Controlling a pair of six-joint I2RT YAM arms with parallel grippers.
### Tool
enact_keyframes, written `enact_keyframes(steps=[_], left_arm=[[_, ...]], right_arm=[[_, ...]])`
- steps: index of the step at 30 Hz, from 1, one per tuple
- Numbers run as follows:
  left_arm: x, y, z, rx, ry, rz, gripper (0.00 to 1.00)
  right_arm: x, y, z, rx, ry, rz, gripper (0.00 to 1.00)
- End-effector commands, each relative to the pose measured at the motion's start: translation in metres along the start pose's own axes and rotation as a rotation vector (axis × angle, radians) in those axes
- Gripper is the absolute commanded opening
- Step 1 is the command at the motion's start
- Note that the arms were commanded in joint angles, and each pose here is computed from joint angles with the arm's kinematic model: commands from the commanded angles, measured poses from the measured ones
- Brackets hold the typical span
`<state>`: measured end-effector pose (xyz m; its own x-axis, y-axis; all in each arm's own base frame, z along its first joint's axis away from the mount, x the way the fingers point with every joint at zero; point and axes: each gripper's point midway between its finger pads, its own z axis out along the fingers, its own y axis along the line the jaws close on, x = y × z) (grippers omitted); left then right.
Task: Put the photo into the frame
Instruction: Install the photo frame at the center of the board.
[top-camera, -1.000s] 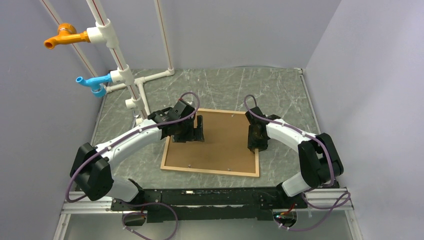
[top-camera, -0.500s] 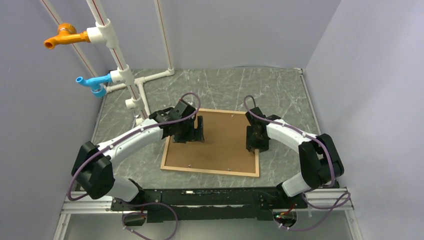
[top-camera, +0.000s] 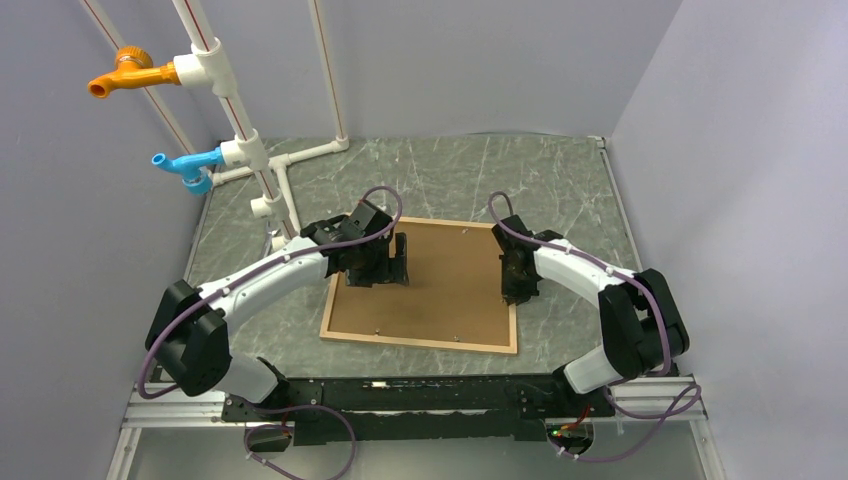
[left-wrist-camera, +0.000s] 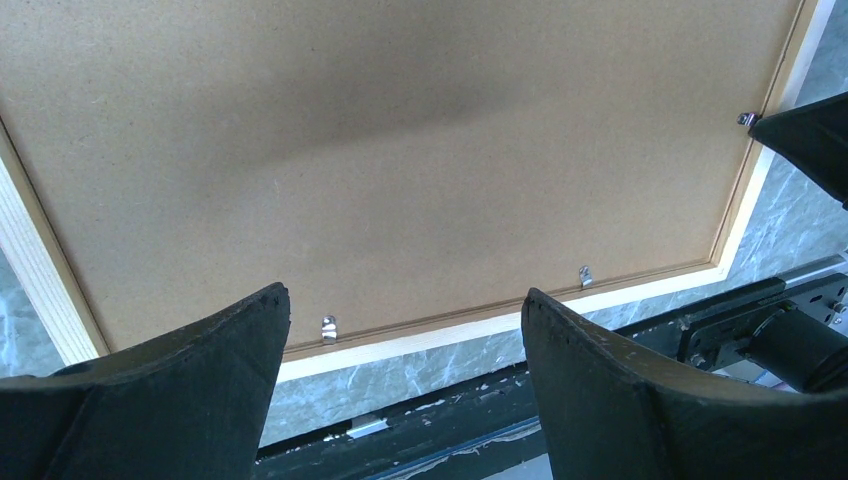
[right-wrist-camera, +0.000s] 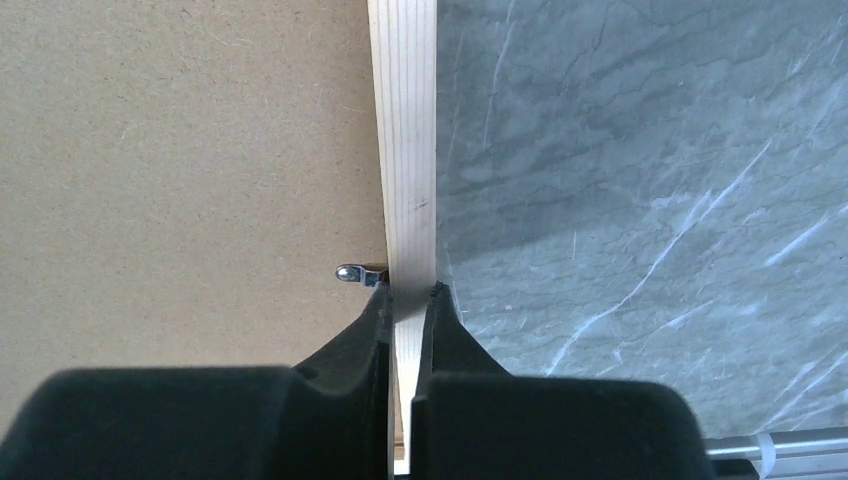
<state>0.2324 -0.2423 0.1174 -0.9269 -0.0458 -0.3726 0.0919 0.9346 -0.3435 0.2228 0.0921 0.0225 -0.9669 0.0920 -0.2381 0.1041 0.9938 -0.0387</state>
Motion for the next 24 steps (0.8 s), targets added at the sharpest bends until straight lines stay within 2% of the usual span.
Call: enact_keyframes(steps=[1,6,8,11,12,14,19,24], left_arm=[[-0.009,-0.011,-0.003,0.03,-0.027,0.011,0.88],[-0.008,-0.009,-0.002,0.025,-0.024,0.011,0.89],[-0.008,-0.009,-0.002,0.021,-0.024,0.01,0.89],[-0.008,-0.009,-0.001,0.02,-0.023,0.012,0.89],[-0.008,-0.009,-0.001,0.022,-0.023,0.013,0.89],[-0.008,-0.009,-0.001,0.023,-0.019,0.016,0.89],[-0.006,-0.014,-0.001,0.042,-0.019,0.05,0.88],[0.006,-0.029,0.001,0.081,-0.025,0.177,0.88]], right_arm=[[-0.004,0.0,0.005,0.024,-0.012,0.02,0.0],[-0.01,0.003,-0.002,0.008,-0.028,0.022,0.0],[-0.012,0.004,-0.007,-0.005,-0.042,0.021,0.03],[-0.014,0.006,-0.015,-0.033,-0.064,0.027,0.36],[-0.014,0.007,-0.017,-0.043,-0.068,0.03,0.44],[-0.013,0.008,-0.018,-0.067,-0.068,0.037,0.52],[0.003,0.005,-0.014,-0.076,-0.021,0.052,0.52],[0.019,0.015,-0.014,-0.149,0.027,0.07,0.51]])
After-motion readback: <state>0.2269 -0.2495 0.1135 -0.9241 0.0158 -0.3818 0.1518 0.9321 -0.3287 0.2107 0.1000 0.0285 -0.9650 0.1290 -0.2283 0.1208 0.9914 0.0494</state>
